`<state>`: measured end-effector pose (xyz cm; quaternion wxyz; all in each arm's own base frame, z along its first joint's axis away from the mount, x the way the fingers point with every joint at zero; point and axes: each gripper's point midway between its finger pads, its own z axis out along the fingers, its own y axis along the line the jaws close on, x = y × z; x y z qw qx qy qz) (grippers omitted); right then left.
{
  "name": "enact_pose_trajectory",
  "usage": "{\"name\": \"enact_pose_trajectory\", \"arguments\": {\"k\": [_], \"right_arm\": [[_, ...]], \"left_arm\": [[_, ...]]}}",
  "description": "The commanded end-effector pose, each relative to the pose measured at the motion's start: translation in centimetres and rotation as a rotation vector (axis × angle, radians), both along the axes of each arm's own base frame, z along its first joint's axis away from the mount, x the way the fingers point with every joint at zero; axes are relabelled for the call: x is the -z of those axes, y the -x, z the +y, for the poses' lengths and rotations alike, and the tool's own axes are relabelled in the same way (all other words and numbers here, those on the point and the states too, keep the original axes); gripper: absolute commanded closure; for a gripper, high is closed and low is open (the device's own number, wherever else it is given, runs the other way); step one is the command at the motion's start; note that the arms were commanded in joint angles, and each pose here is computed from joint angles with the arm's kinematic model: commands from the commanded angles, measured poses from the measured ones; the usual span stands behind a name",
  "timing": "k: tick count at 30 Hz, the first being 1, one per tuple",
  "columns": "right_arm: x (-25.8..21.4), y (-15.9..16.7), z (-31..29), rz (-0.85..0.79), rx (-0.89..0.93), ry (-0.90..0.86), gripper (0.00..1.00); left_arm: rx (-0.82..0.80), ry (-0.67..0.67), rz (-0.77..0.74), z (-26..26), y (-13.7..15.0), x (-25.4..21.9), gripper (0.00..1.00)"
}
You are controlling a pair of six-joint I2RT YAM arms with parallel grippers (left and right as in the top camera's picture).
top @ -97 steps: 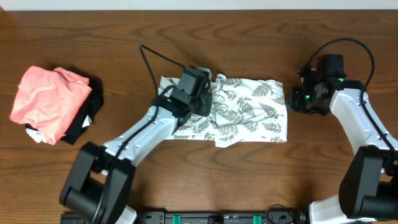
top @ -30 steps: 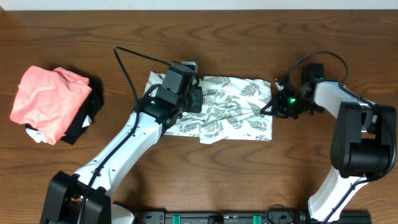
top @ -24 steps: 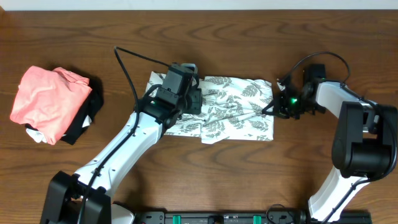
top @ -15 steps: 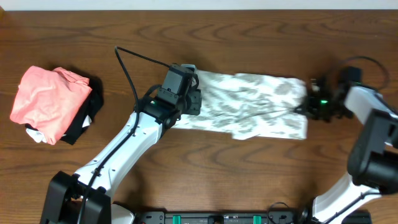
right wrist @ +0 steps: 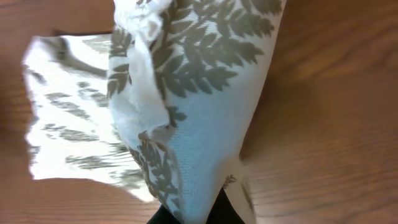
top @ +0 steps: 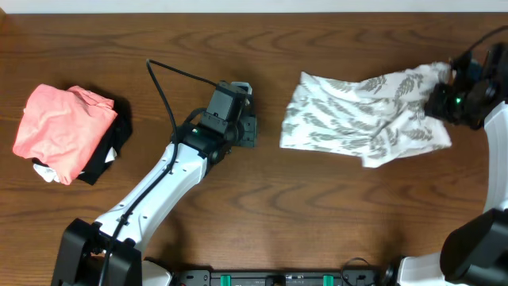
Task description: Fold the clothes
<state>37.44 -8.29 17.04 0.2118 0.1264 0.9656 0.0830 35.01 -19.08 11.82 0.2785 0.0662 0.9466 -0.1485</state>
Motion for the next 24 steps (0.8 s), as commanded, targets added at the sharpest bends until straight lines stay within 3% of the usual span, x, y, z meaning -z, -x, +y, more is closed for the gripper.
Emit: {"name": "enact_pose_trajectory", "arguments": {"k": [1,13,24], "right_arm": [[-0.9,-0.3,0.2,-0.013,-0.025,0.038,0.99],[-3.1,-2.2,2.7,-0.084,-0.108,0.077,0.99],[-3.2,-3.8,4.7,-0.117,-0.107,0.091,0.99]], "left_arm": [[0.001,-0.013,-0.018,0.3,-0.5,-0.5,0.56],[0.001,-0.008,-0.029,0.0,-0.8,-0.4,0.56],[0.010,0.045,-0.126,-2.7,-5.3,2.2,0.56]]}}
